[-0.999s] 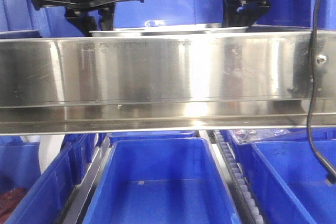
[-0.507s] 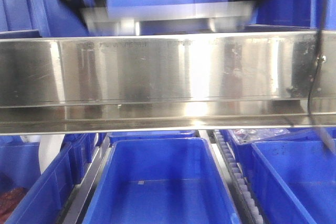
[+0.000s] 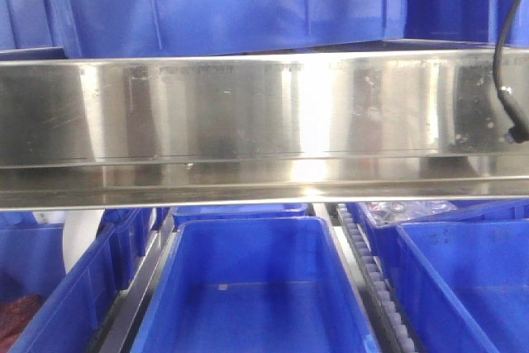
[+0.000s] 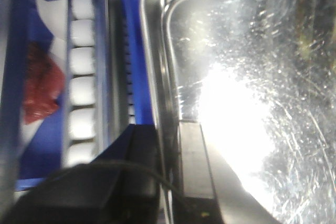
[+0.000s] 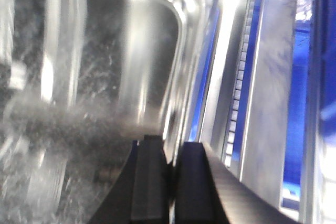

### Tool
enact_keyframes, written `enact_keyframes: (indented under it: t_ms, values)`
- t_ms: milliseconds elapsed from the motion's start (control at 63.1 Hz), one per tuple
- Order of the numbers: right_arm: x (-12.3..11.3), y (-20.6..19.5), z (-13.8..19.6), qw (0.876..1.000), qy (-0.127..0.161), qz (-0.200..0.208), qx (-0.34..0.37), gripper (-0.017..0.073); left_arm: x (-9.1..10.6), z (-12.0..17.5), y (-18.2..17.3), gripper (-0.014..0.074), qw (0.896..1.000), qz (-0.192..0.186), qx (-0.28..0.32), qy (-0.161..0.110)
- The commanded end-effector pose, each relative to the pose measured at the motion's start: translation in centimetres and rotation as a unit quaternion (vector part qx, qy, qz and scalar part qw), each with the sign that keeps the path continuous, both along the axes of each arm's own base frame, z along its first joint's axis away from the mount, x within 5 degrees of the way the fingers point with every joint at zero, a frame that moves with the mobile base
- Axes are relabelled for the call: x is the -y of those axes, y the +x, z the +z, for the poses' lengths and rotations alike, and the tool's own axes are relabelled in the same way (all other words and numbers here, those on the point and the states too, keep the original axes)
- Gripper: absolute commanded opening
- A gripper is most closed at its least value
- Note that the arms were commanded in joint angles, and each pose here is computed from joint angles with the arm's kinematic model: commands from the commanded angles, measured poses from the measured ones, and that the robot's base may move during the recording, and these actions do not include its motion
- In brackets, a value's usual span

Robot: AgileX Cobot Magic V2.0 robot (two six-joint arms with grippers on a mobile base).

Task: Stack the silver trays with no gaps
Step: 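Lift the silver tray out of the blue bin with both grippers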

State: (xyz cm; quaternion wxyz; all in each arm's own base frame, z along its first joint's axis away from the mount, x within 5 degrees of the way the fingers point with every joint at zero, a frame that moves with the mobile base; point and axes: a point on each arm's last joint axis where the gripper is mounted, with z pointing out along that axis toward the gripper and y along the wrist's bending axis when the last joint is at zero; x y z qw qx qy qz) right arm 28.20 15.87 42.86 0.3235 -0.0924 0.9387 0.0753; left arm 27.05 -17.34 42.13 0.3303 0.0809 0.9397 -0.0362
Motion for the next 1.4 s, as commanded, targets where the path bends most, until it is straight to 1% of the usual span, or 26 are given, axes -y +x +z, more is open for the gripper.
enact_keyframes:
  t_ms: [0, 190, 333, 396, 476, 539, 634, 729, 872, 1379]
  values:
    - [0.5, -1.8, 3.2, 0.997, 0.015, 0.013, 0.071, 0.0061, -1.1, 2.7, -2.0, -0.0041, 0.999, -0.017, 0.044, 0.014]
    - [-0.1, -3.5, 3.7, 0.997, 0.018, 0.030, 0.066, 0.0061, -2.0, 4.2, -4.0, -0.0042, 0.998, -0.023, 0.051, 0.004]
    - [-0.3, -4.5, 4.2, 0.997, 0.024, 0.032, 0.067, 0.0061, -2.9, 5.0, -5.2, -0.0042, 0.998, -0.019, 0.053, -0.004]
    - [-0.4, -4.9, 4.3, 0.997, 0.022, 0.035, 0.067, 0.0061, -3.2, 5.3, -5.6, -0.0042, 0.998, -0.020, 0.056, -0.008]
    - [-0.6, -5.2, 4.3, 0.997, 0.020, 0.037, 0.072, 0.0061, -3.5, 5.1, -6.0, -0.0042, 0.998, -0.021, 0.054, -0.009]
    - [-0.7, -5.4, 3.9, 0.997, 0.020, 0.032, 0.068, 0.0061, -3.6, 4.5, -6.1, -0.0042, 0.999, -0.021, 0.044, -0.001]
    - [-0.9, -5.5, 3.2, 0.997, 0.016, 0.035, 0.064, 0.0061, -3.6, 3.5, -6.2, -0.0042, 0.999, -0.023, 0.030, 0.006]
    - [-1.1, -5.5, 2.9, 0.997, 0.021, 0.036, 0.068, 0.0061, -3.5, 2.9, -6.2, -0.0042, 0.999, -0.026, 0.026, 0.009]
    - [-1.1, -5.4, 2.9, 0.997, 0.020, 0.035, 0.072, 0.0061, -3.4, 3.1, -6.0, -0.0042, 0.999, -0.030, 0.035, 0.001]
    - [-1.0, -5.4, 2.9, 0.997, 0.015, 0.034, 0.071, 0.0061, -3.4, 3.0, -6.1, -0.0043, 0.999, -0.029, 0.030, 0.003]
